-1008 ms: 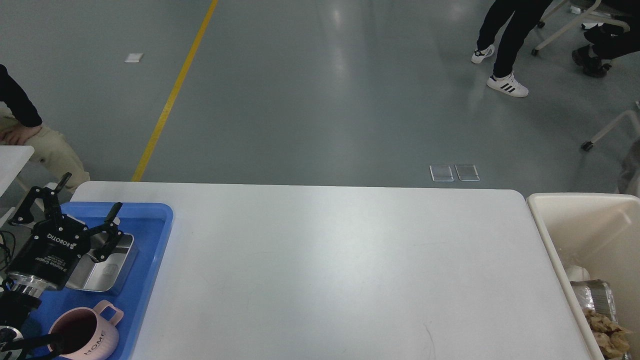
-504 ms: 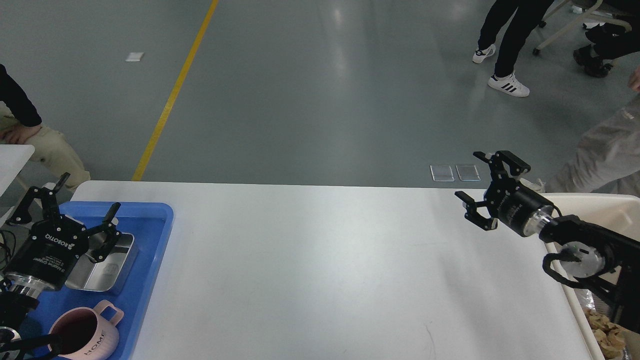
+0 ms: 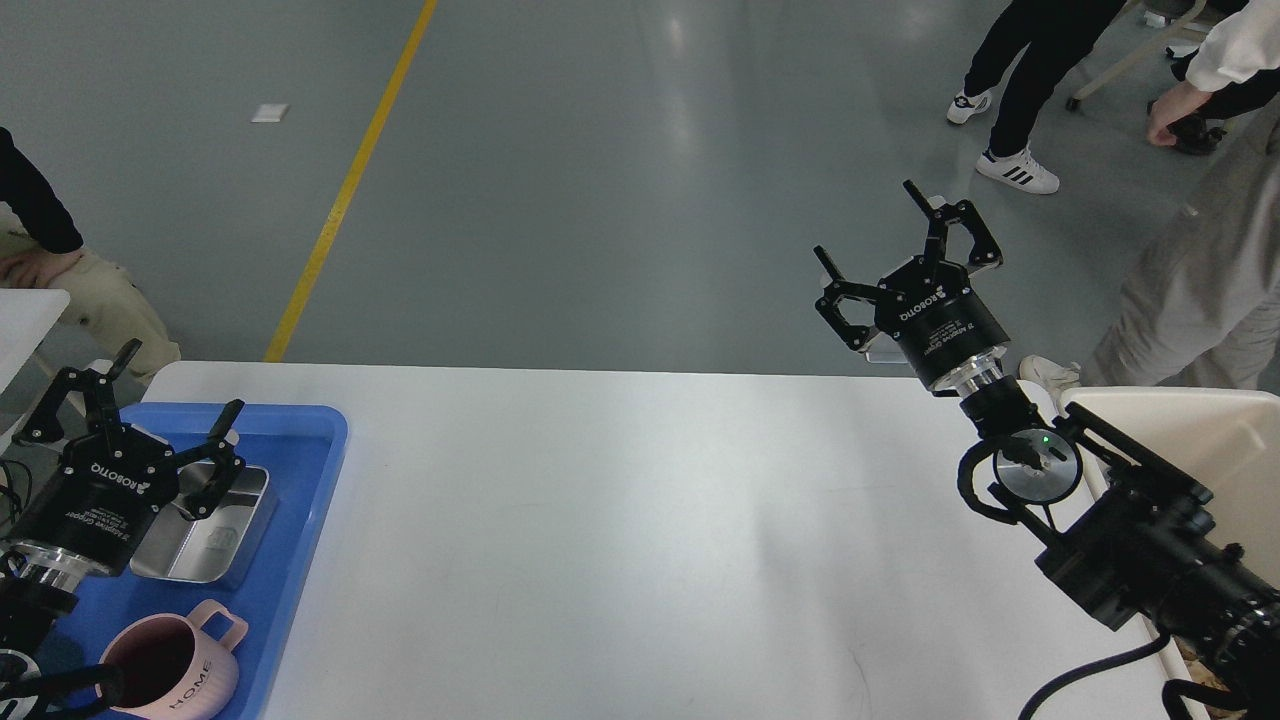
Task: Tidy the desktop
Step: 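Release and raise the right gripper away from the bin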
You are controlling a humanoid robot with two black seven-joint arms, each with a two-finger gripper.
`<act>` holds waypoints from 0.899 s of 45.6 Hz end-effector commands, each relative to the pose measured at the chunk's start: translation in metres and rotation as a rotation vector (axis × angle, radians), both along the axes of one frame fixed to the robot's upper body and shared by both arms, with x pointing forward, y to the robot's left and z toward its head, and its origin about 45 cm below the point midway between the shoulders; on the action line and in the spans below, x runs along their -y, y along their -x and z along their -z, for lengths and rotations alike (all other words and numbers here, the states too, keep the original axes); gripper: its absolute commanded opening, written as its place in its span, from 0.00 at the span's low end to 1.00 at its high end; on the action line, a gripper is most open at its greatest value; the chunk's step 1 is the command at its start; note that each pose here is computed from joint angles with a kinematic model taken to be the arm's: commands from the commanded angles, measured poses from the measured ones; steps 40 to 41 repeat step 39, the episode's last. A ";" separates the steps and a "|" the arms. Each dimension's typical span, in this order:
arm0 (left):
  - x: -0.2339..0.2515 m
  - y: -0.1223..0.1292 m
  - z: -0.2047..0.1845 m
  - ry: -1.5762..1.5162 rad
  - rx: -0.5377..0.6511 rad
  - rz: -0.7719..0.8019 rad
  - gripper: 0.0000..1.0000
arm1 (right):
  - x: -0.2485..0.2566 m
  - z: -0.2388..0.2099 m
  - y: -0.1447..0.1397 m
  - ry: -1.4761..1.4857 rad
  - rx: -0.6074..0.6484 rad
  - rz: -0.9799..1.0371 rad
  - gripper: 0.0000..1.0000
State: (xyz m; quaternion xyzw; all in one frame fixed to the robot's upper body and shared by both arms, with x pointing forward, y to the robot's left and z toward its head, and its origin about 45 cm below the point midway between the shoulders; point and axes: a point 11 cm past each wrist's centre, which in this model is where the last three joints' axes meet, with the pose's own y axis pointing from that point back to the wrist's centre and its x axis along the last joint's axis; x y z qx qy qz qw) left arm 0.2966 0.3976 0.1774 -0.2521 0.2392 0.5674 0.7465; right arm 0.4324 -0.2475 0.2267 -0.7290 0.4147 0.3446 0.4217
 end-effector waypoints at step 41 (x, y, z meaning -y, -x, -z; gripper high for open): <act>-0.018 -0.058 0.010 0.118 -0.070 -0.057 0.97 | 0.014 0.086 0.036 -0.004 -0.278 0.121 1.00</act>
